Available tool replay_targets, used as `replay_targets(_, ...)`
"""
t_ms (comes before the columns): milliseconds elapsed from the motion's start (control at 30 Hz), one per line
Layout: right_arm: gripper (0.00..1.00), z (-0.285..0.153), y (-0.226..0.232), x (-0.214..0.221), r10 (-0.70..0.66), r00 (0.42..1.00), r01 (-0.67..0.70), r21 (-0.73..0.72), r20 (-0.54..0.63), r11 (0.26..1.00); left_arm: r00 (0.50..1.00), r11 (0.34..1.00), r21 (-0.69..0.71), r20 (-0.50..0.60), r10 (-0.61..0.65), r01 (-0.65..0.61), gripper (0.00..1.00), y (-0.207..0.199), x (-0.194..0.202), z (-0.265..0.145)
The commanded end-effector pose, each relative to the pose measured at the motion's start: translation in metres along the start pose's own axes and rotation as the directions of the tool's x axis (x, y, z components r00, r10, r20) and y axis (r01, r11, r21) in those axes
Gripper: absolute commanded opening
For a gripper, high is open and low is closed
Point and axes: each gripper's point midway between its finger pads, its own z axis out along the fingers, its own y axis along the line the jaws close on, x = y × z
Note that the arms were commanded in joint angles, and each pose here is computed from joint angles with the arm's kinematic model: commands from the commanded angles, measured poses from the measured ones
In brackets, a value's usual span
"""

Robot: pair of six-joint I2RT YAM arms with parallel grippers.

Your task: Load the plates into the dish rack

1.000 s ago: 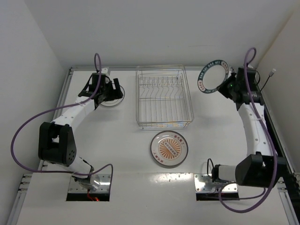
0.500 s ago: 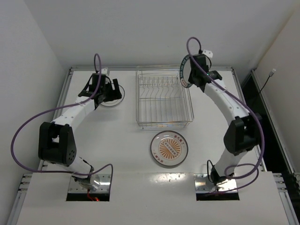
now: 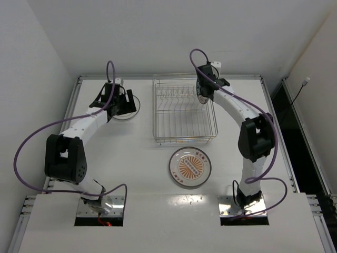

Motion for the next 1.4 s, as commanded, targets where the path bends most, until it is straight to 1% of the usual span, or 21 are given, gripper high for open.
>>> replay_targets(0,0.00,0.006,0.016,-0.001,0.030,0.999,-0.030,-0.028,-0.033,0.999,0.998,0.996,-0.087,0.053,-0.023,0.027,0.72,0.011,-0.022,-0.002)
replay_targets(67,0.00,0.008,0.021,0.010,0.031,0.997,-0.034,-0.048,-0.074,0.998,0.998,0.989,-0.138,0.046,-0.049,0.055,0.76,0.019,-0.019,-0.002)
replay_targets(100,0.00,0.006,0.028,0.012,0.052,0.994,-0.060,-0.082,-0.092,0.995,0.997,0.982,-0.177,0.054,-0.055,0.064,0.83,0.026,-0.019,0.001)
replay_targets(233,0.00,0.003,0.035,0.033,0.087,0.981,-0.113,-0.144,-0.172,0.983,0.992,0.967,-0.222,0.062,-0.110,0.122,0.94,0.042,-0.019,0.003)
replay_targets(300,0.03,0.001,0.041,0.039,0.091,0.975,-0.127,-0.175,-0.201,0.976,0.987,0.957,-0.244,0.066,-0.145,0.157,0.99,0.054,-0.019,0.006)
replay_targets(367,0.11,-0.008,0.038,0.030,0.101,0.977,-0.135,-0.182,-0.187,0.974,0.984,0.958,-0.228,0.046,-0.171,0.177,0.99,0.057,-0.016,0.010)
replay_targets(400,0.22,-0.012,0.036,0.025,0.098,0.980,-0.132,-0.189,-0.175,0.973,0.979,0.953,-0.225,0.044,-0.198,0.203,0.99,0.065,-0.014,0.014)
replay_targets(467,0.34,-0.025,0.031,0.014,0.097,0.984,-0.127,-0.203,-0.152,0.971,0.974,0.958,-0.178,0.005,-0.227,0.224,0.99,0.068,-0.004,0.021)
replay_targets(500,0.44,-0.041,0.023,-0.003,0.108,0.988,-0.130,-0.210,-0.112,0.969,0.965,0.952,-0.158,0.032,-0.260,0.262,0.99,0.075,-0.014,0.021)
replay_targets(567,0.51,-0.060,0.019,-0.016,0.107,0.992,-0.121,-0.238,-0.069,0.964,0.949,0.944,-0.097,-0.003,-0.316,0.314,0.99,0.077,-0.008,0.030)
replay_targets(600,0.56,-0.080,0.010,-0.030,0.135,0.990,-0.139,-0.259,-0.031,0.956,0.930,0.927,-0.082,0.006,-0.368,0.367,0.99,0.091,-0.008,0.034)
replay_targets(667,0.60,-0.107,0.022,-0.051,0.182,0.983,-0.169,-0.412,-0.008,0.895,0.902,0.902,0.014,-0.050,-0.429,0.431,0.99,0.089,0.001,0.042)
replay_targets(733,0.65,-0.132,0.027,-0.063,0.207,0.978,-0.174,-0.521,0.004,0.835,0.864,0.861,0.074,-0.062,-0.500,0.504,0.99,0.096,0.005,0.050)
replay_targets(767,0.66,-0.153,0.025,-0.079,0.249,0.968,-0.181,-0.570,0.043,0.802,0.844,0.837,0.119,-0.117,-0.523,0.535,0.99,0.092,0.016,0.057)
replay_targets(833,0.68,-0.177,0.030,-0.093,0.270,0.960,-0.163,-0.647,0.069,0.745,0.820,0.796,0.196,-0.147,-0.554,0.573,0.99,0.089,0.017,0.063)
replay_targets(1000,0.68,-0.210,0.033,-0.107,0.295,0.951,-0.138,-0.733,0.089,0.666,0.801,0.777,0.201,-0.203,-0.563,0.597,0.96,0.090,0.038,0.083)
replay_targets(1100,0.68,-0.216,0.029,-0.110,0.307,0.946,-0.129,-0.752,0.102,0.647,0.795,0.772,0.198,-0.220,-0.565,0.603,0.90,0.092,0.043,0.094)
replay_targets(1233,0.68,-0.218,0.024,-0.112,0.321,0.940,-0.123,-0.767,0.113,0.629,0.778,0.751,0.222,-0.285,-0.560,0.622,0.68,0.089,0.055,0.110)
replay_targets(1267,0.68,-0.220,0.025,-0.112,0.324,0.940,-0.129,-0.773,0.103,0.621,0.771,0.746,0.221,-0.301,-0.560,0.628,0.55,0.089,0.060,0.114)
replay_targets(1333,0.68,-0.217,0.022,-0.113,0.329,0.938,-0.134,-0.768,0.105,0.626,0.763,0.734,0.227,-0.307,-0.569,0.640,0.41,0.091,0.060,0.114)
replay_targets(1367,0.68,-0.218,0.023,-0.113,0.326,0.940,-0.131,-0.773,0.102,0.621,0.767,0.736,0.233,-0.301,-0.567,0.636,0.23,0.091,0.056,0.115)
